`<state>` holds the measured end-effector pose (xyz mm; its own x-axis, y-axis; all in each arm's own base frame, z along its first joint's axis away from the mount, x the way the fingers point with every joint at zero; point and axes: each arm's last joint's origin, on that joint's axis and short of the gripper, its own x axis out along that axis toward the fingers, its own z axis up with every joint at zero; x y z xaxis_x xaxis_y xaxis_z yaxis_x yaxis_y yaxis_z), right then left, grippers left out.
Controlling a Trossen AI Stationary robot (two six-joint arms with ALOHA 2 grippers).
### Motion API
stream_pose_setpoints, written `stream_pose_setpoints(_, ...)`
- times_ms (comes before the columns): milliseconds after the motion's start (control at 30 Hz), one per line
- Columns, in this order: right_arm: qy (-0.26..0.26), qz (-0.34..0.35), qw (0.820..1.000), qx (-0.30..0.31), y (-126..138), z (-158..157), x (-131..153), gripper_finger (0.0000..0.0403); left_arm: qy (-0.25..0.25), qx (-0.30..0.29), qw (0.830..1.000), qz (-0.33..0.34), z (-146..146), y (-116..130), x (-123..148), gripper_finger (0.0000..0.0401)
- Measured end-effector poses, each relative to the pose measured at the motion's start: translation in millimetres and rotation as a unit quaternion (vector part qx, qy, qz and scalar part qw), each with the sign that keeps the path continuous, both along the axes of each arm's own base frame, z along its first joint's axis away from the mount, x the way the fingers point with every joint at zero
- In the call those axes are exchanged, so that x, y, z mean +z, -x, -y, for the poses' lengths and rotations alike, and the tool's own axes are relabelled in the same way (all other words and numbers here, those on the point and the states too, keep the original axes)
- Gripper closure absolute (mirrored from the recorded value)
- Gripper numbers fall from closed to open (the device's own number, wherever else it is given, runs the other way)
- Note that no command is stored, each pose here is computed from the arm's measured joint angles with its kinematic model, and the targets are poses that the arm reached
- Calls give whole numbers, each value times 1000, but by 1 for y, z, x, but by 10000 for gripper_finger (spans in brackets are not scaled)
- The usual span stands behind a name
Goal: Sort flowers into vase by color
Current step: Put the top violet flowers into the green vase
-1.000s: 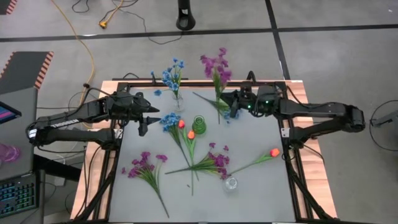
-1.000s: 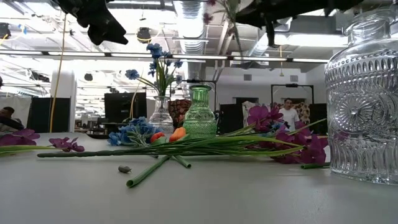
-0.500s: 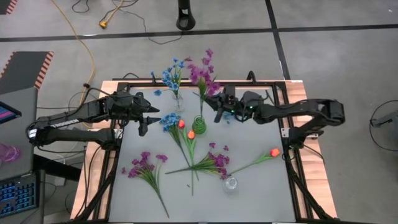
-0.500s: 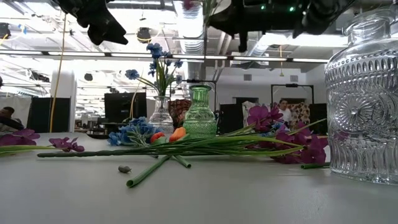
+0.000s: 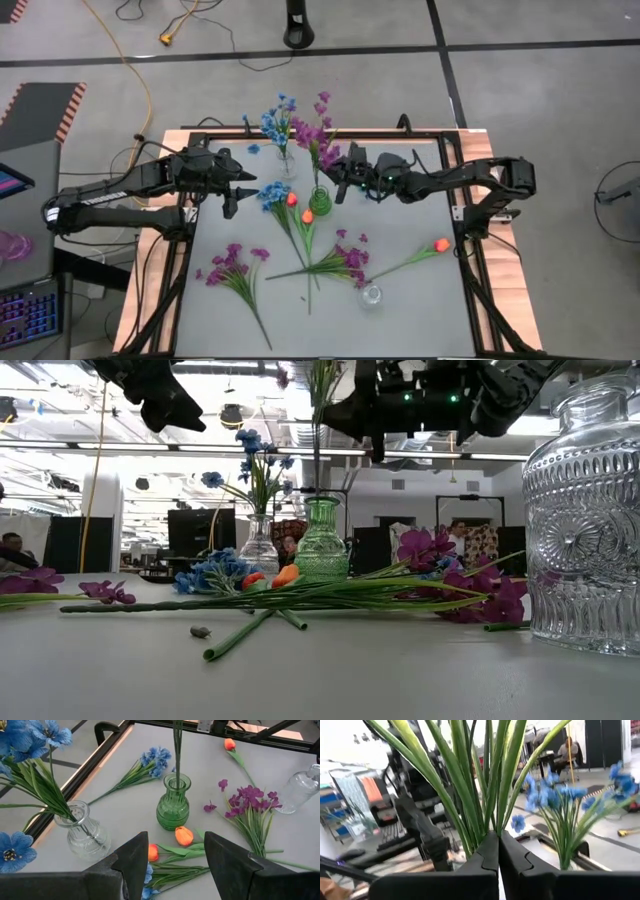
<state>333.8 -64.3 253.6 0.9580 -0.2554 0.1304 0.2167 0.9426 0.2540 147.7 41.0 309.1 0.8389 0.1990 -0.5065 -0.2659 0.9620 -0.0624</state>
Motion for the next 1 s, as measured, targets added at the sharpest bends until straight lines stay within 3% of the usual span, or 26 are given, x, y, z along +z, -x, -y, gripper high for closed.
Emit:
stream_pose_setpoints(733,4,-42,999,-1,0,0,-7,361,0,0,1000,0,0,0,0,221)
stream_pose_setpoints(1000,-2,-75,997,1,2,0,-9,304,0,1,1000,-1,0,0,0,221)
